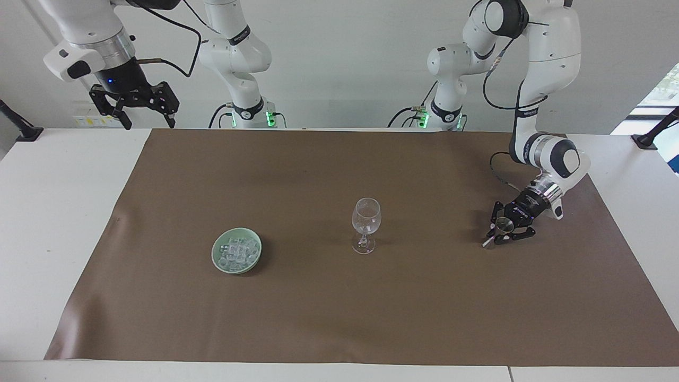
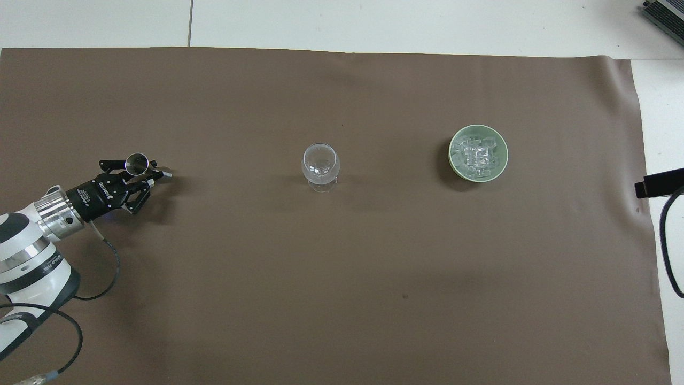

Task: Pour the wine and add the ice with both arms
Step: 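Close the left gripper on the silver metal cup and lift it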

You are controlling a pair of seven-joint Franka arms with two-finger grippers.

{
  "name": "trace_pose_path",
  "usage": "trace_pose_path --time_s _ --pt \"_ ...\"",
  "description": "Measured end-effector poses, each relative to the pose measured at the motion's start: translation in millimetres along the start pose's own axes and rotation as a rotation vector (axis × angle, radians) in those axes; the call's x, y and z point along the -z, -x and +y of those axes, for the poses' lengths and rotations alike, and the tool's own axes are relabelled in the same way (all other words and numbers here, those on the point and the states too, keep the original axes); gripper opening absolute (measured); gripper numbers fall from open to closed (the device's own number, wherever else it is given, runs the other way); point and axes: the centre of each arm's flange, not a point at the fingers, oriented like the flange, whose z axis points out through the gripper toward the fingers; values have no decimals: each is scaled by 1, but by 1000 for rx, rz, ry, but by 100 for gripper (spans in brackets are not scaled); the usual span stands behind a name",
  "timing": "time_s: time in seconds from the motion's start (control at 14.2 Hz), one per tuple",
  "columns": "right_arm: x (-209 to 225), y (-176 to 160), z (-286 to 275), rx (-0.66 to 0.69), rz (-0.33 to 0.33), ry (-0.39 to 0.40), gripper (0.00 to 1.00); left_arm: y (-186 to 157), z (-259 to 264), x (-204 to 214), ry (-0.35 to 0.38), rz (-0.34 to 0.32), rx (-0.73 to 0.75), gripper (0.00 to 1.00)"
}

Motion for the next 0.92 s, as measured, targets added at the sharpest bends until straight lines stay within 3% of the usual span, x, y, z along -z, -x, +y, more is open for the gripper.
trace_pose_path --time_s 0.07,0.92 --pt "0 0 0 0 0 0 100 1 0 0 1 -2 -1 23" --pt "0 0 0 0 0 0 100 3 1 -1 -6 -15 -4 22"
